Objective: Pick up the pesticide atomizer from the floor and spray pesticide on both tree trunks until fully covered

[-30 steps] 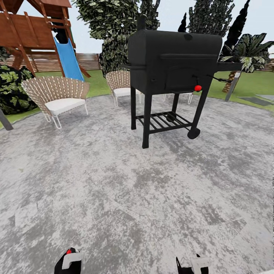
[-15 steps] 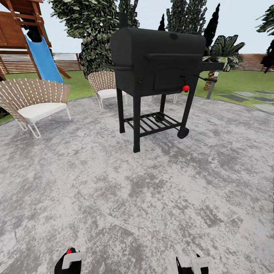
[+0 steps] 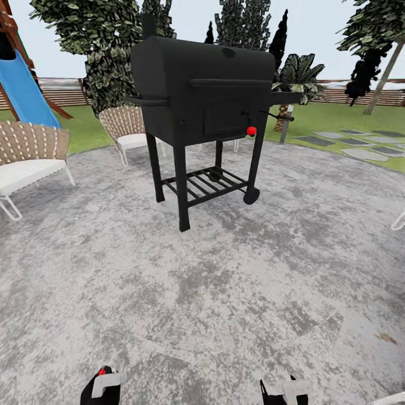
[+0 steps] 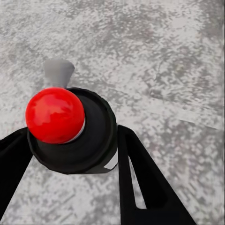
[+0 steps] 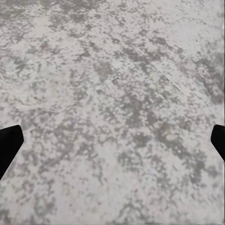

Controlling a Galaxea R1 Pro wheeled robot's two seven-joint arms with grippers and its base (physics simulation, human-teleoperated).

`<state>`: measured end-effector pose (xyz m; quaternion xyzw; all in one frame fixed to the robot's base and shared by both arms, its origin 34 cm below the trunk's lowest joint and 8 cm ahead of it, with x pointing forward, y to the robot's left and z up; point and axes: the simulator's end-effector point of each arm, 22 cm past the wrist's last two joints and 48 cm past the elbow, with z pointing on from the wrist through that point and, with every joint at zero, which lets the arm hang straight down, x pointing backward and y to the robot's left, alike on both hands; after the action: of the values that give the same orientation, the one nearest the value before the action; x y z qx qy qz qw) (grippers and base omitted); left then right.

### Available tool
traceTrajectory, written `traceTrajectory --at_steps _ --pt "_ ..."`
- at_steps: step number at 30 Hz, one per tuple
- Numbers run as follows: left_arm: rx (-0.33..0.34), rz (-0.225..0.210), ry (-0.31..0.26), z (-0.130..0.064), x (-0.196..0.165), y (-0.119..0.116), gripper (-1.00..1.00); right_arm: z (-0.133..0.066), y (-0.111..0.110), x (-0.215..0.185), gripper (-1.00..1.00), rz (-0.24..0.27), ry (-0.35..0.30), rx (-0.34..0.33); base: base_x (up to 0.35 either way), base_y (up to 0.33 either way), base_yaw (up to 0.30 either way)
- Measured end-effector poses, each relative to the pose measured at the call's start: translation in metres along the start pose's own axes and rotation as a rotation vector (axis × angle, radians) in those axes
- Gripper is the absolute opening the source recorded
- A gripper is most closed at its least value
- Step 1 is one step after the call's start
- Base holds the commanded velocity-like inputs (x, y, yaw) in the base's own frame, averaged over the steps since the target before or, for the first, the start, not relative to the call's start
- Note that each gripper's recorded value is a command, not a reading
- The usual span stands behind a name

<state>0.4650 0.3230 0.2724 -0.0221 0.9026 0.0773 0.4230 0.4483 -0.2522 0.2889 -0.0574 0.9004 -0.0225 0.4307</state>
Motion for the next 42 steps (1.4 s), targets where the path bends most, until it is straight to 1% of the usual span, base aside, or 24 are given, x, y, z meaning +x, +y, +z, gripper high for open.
traceTrajectory --at_steps 21,31,42 --pt "-0.002 0.0 -0.001 0.0002 -0.0006 0.0006 -1.0 -0.0001 0.0 0.0006 1.0 0.0 0.001 0.0 0.012 0.008 -0.261" --pt "-0.002 0.0 0.001 0.0 0.0001 0.0003 -1.0 -0.0002 0.0 0.0007 1.0 0.0 0.002 0.0 0.212 0.232 -0.261" --pt "-0.001 0.0 0.001 0.0001 0.0001 0.0001 -1.0 -0.0002 0.0 0.0007 1.0 0.0 0.002 0.0 0.269 0.224 -0.261"
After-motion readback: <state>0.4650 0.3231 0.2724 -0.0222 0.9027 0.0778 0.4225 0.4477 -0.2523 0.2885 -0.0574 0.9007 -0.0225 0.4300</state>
